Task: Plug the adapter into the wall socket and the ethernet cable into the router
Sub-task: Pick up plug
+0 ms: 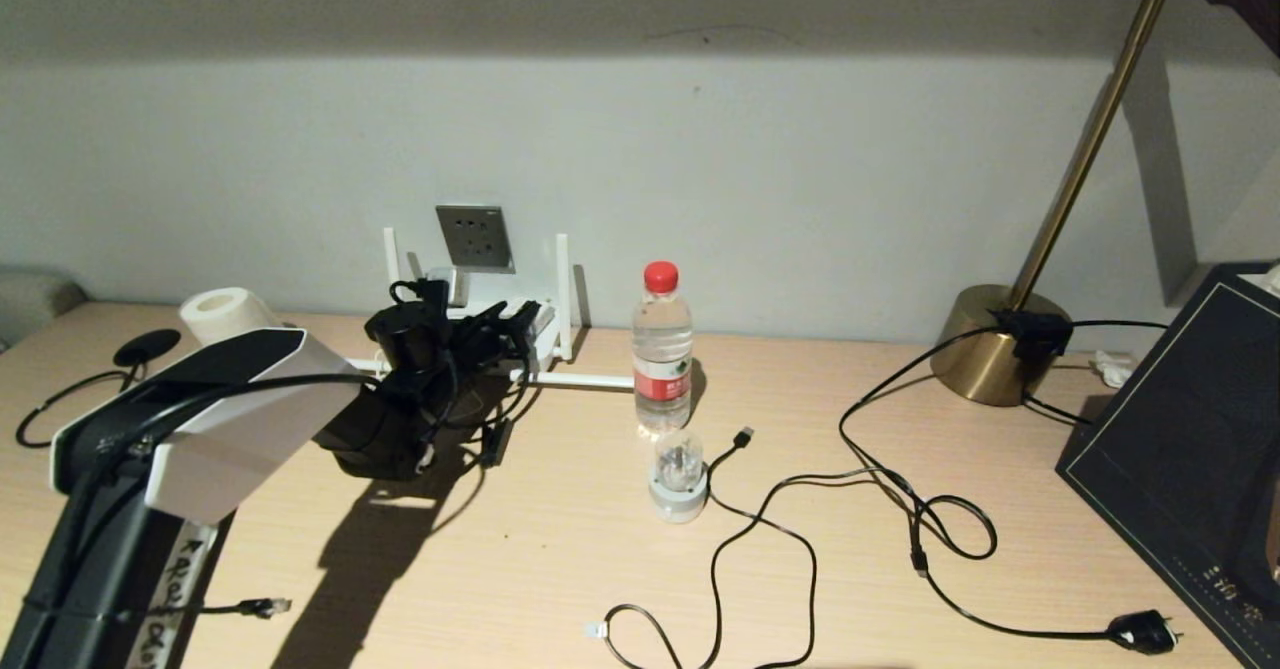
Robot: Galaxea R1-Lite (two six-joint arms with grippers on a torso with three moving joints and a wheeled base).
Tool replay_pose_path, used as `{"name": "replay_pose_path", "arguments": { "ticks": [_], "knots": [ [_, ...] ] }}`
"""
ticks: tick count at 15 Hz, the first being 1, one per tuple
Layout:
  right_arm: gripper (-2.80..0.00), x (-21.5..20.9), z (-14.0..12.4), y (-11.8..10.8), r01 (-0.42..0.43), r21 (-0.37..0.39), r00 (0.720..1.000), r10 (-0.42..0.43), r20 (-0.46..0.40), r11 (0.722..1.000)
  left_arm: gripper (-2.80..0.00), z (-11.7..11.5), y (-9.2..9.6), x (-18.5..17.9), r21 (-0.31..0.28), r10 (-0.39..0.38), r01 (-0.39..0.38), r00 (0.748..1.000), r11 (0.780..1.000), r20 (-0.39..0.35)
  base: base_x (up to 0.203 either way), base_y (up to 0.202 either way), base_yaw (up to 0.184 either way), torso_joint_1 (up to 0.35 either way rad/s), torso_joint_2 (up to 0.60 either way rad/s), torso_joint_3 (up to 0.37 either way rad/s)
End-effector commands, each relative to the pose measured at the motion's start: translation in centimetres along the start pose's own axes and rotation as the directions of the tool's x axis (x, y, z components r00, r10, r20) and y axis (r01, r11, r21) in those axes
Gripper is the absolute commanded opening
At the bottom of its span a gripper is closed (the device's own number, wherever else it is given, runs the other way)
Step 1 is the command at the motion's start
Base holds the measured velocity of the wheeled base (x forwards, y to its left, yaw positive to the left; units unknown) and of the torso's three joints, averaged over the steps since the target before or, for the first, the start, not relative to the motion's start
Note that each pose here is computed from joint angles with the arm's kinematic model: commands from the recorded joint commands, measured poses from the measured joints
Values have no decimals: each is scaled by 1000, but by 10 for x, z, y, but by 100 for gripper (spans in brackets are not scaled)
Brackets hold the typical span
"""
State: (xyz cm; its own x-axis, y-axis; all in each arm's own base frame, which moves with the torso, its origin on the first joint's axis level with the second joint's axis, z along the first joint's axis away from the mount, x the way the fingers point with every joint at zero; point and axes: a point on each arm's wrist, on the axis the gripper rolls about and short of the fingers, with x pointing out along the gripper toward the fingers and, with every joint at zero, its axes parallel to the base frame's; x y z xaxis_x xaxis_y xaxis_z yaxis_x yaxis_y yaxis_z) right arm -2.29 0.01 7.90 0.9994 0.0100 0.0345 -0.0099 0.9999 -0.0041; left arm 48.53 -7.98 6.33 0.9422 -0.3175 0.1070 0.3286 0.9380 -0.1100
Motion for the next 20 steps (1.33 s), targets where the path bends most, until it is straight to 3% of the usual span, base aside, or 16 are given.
{"name": "replay_pose_path", "arguments": {
  "ticks": [1, 6, 9, 10, 15, 18, 20],
  "knots": [
    [-280, 1, -3, 0, -1, -1, 1000, 1, -10, 1000, -280, -2, 1, -1, 33, 1, -1, 1000, 999, 0, 0, 0, 0, 0, 0, 0],
    [-280, 1, -3, 0, -1, -1, 1000, 1, -10, 1000, -280, 9, -1, -2, 92, -3, 2, 1000, 996, 21, 0, 0, 0, 0, 0, 0],
    [-280, 1, -3, 0, -1, -1, 1000, 1, -10, 1000, -280, 12, -3, -5, 99, -13, 11, 1000, 995, 18, 0, 0, 0, 0, 0, 0],
    [-280, 1, -3, 0, -1, -1, 1000, 1, -10, 1000, 0, 13, -3, -8, 98, -17, 16, 1000, 995, 11, 0, 0, 0, 0, 0, 0],
    [-280, 1, -3, 0, -1, -1, 1000, 1, -10, 1000, 0, 15, -4, -9, 108, -25, 21, 999, 994, 38, 0, 0, 0, 0, 0, 0],
    [-280, 1, -3, 0, -1, -1, 1000, 1, -10, 1000, 0, 20, -6, -10, 163, -40, 33, 998, 986, 41, 0, 0, 0, 0, 0, 0],
    [-280, 1, -3, 0, -1, -1, 1000, 1, -10, 1000, 0, 15, -9, -13, 161, -43, 39, 999, 986, 18, 0, 0, 0, 0, 0, 0]
  ]
}}
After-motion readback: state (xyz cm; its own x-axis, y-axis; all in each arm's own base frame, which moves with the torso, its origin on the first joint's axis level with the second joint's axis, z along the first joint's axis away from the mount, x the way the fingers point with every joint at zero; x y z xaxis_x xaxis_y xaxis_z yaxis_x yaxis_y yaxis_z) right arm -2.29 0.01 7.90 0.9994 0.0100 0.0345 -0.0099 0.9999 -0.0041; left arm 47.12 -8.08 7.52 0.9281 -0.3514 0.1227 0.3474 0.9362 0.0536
